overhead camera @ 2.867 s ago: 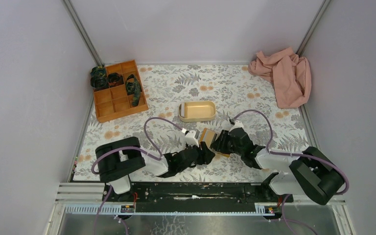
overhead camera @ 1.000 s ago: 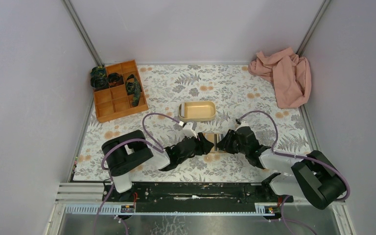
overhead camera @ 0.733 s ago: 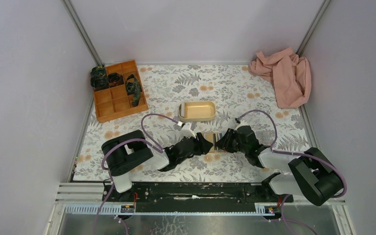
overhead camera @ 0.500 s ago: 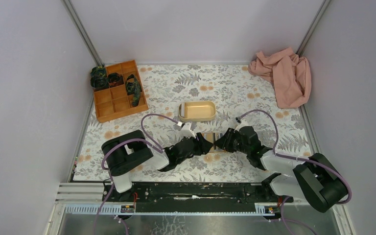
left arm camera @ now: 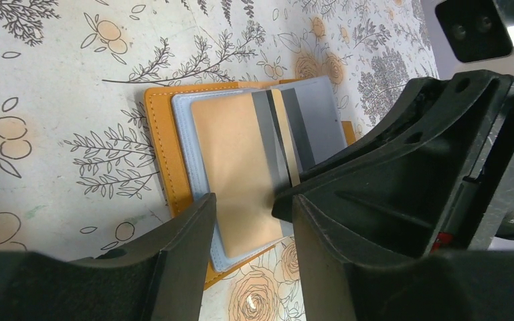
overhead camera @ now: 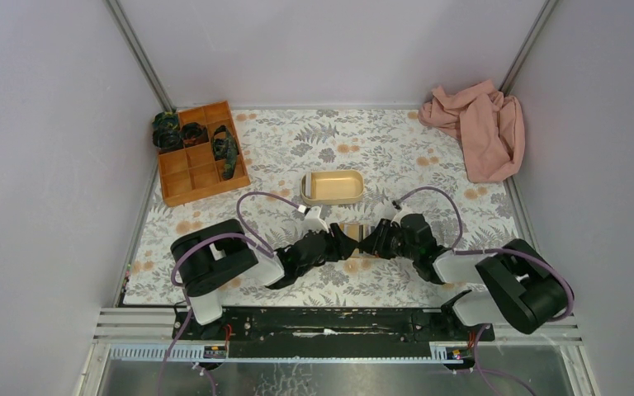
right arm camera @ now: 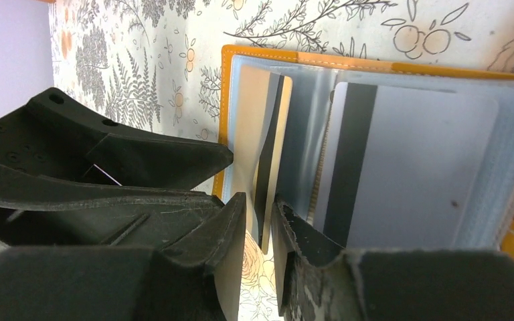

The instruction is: Take the credit cards out of the card holder

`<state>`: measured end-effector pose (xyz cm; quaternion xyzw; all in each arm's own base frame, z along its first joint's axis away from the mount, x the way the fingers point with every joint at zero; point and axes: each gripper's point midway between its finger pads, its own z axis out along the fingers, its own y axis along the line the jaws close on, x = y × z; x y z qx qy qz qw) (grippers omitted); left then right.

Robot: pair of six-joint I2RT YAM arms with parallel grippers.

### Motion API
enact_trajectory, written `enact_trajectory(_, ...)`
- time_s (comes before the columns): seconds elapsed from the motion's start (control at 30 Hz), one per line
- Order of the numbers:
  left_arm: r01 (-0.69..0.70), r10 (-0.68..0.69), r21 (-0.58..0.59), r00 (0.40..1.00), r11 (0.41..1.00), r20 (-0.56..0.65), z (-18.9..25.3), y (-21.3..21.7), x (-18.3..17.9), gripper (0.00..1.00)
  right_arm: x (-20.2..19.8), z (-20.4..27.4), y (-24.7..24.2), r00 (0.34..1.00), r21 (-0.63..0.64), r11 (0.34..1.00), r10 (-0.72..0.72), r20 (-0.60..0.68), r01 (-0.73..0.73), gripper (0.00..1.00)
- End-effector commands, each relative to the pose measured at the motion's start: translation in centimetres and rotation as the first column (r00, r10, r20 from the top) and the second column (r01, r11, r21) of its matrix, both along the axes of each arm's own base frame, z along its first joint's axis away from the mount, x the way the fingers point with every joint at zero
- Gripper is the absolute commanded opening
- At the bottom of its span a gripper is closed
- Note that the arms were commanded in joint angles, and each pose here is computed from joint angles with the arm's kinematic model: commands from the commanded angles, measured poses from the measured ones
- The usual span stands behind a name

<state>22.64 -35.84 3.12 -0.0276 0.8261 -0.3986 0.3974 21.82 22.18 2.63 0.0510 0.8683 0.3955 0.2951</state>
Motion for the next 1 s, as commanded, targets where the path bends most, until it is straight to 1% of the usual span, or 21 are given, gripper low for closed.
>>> enact_trajectory(0.0,0.03,-0.027,0.07,0.998,0.997,-0.053,-2.5,1.2,-1.3,0.54,0.2,2.6,2.6,0.994,0.121,0.988,0.092,0.053,-0.097,0.27)
enact_trajectory(0.23,0.036,-0.032,0.066,0.998,0.997,-0.056,-2.5,1.0,-1.4,0.54,-0.1,2.9,3.5,0.989,0.169,0.975,0.134,0.057,-0.142,0.28)
enact_trajectory(0.33,0.034,-0.03,0.062,0.998,0.998,-0.056,-2.4,1.1,-1.4,0.54,-0.3,3.1,3.6,0.989,0.187,0.972,0.134,0.059,-0.143,0.26)
enact_trajectory(0.5,0.026,-0.022,0.071,0.998,0.997,-0.06,-2.4,1.4,-1.4,0.54,-0.1,3.8,2.8,0.99,0.155,0.981,0.107,0.096,-0.121,0.26)
enact_trajectory(0.6,0.025,-0.021,0.075,0.998,0.997,-0.06,-2.5,1.5,-1.5,0.54,0.0,3.8,1.8,0.991,0.092,0.991,0.085,0.107,-0.095,0.26)
enact_trajectory(0.67,0.025,-0.02,0.074,0.998,0.997,-0.06,-2.5,1.5,-1.4,0.54,0.2,4.0,1.3,0.991,0.072,0.995,0.062,0.117,-0.071,0.24)
enact_trajectory(0.9,0.028,-0.024,0.08,0.998,0.996,-0.059,-2.5,1.4,-1.4,0.54,0.4,4.2,0.5,0.991,0.057,0.997,0.04,0.128,-0.047,0.22)
enact_trajectory(0.97,0.029,-0.024,0.081,0.998,0.996,-0.062,-2.6,1.5,-1.5,0.54,0.4,4.0,0.4,0.992,0.055,0.998,0.036,0.124,-0.043,0.19)
